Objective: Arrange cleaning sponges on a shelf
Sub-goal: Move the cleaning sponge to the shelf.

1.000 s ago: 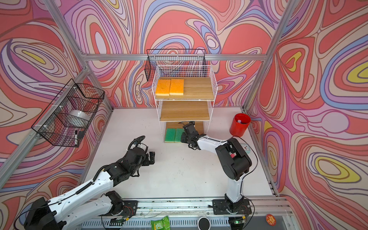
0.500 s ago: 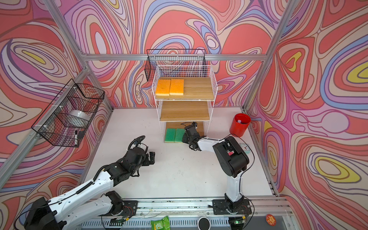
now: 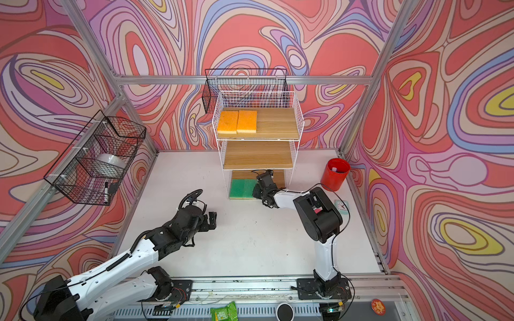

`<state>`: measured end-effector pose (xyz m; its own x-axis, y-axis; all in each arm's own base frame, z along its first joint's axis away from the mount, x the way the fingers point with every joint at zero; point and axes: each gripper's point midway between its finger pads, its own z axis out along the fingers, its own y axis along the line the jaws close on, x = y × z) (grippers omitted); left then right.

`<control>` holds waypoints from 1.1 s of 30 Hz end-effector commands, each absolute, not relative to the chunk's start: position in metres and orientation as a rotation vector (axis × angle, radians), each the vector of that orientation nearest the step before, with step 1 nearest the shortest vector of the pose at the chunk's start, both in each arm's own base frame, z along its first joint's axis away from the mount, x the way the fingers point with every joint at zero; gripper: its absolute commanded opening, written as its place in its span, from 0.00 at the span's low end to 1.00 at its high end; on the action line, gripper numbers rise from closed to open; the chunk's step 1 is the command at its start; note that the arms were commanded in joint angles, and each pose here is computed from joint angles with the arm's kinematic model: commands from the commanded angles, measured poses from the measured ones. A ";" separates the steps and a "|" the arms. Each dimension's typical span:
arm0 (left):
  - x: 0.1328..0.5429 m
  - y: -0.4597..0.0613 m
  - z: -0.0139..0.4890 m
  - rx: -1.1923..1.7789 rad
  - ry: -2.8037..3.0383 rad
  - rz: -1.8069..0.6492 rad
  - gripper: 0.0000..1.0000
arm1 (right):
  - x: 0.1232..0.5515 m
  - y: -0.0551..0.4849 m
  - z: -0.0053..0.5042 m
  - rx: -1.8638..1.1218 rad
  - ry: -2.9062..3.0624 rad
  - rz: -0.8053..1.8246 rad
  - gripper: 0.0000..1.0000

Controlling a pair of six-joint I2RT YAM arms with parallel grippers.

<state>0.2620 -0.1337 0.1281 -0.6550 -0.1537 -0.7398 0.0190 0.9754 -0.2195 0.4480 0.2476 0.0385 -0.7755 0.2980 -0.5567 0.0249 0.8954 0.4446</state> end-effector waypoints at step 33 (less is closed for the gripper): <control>0.236 -0.099 0.178 -0.221 2.331 -0.181 1.00 | 0.443 0.224 0.057 0.141 2.392 0.392 0.52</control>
